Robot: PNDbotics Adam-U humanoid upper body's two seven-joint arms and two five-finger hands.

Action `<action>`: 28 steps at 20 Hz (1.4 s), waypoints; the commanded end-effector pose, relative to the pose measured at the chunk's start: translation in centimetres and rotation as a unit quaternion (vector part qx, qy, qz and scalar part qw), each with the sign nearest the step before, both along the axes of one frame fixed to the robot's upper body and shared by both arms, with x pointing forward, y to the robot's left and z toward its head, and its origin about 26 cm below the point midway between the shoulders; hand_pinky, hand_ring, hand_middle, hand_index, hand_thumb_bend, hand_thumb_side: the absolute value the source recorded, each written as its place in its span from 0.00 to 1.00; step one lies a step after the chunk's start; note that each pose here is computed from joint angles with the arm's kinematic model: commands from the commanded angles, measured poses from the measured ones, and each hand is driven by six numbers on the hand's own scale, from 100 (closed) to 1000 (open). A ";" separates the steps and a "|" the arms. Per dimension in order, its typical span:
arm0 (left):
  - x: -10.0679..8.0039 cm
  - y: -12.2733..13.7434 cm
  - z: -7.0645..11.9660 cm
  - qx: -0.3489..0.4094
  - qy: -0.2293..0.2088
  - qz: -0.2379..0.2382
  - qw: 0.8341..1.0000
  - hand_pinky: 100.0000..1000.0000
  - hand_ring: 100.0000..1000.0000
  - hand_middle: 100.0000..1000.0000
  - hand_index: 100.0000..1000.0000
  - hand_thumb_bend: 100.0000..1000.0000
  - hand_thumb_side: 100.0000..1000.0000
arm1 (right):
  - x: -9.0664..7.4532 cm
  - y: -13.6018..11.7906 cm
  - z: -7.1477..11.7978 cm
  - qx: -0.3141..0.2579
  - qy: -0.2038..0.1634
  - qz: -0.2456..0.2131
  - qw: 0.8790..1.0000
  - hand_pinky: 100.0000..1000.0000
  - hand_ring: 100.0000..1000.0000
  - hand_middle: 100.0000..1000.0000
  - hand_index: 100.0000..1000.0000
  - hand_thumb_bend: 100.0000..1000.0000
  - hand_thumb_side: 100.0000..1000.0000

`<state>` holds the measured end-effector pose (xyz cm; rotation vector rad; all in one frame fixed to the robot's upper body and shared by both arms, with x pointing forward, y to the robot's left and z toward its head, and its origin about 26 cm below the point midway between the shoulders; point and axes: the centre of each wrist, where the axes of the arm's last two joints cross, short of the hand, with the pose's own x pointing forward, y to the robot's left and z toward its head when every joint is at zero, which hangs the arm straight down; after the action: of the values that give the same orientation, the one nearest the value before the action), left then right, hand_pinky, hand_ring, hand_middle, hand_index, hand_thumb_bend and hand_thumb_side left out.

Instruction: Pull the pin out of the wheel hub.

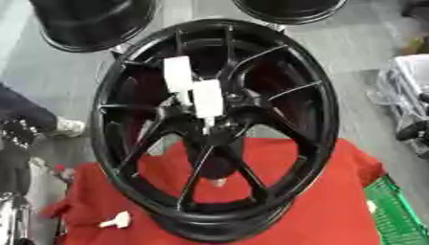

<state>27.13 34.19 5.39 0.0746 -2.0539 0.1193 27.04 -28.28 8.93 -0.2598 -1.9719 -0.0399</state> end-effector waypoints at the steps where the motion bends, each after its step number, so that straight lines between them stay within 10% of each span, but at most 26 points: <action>1: 0.1 0.2 0.7 0.010 -0.012 -0.001 1.000 0.57 0.52 0.47 0.61 0.00 0.81 | 0.1 0.0 0.6 -0.007 -0.009 0.001 1.000 0.38 0.36 0.79 0.87 0.00 0.58; 10: 0.1 0.6 1.7 0.027 -0.029 -0.004 0.999 0.57 0.53 0.48 0.62 0.00 0.77 | 0.1 0.0 0.6 -0.008 -0.009 0.003 1.000 0.38 0.36 0.79 0.87 0.00 0.57; 16: -0.6 4.0 10.8 0.163 -0.150 -0.028 0.975 0.57 0.53 0.49 0.64 0.00 0.63 | 0.0 -0.1 0.5 -0.008 -0.006 0.001 1.000 0.38 0.36 0.79 0.87 0.00 0.57; 22: -0.3 3.8 20.5 0.390 -0.260 -0.123 0.875 0.59 0.53 0.53 0.71 0.00 0.32 | 0.0 -0.1 0.2 -0.013 0.001 0.001 1.000 0.38 0.36 0.79 0.87 0.00 0.59; 28: 2.0 2.7 24.1 0.623 -0.263 -0.201 0.708 0.62 0.55 0.66 0.82 0.18 0.39 | -0.2 -0.2 0.0 -0.020 0.007 0.007 1.000 0.38 0.36 0.79 0.87 0.00 0.58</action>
<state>29.13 36.67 28.51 0.4113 -2.3500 -1.5560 26.90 -28.23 8.49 -0.2602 -1.9494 -0.0187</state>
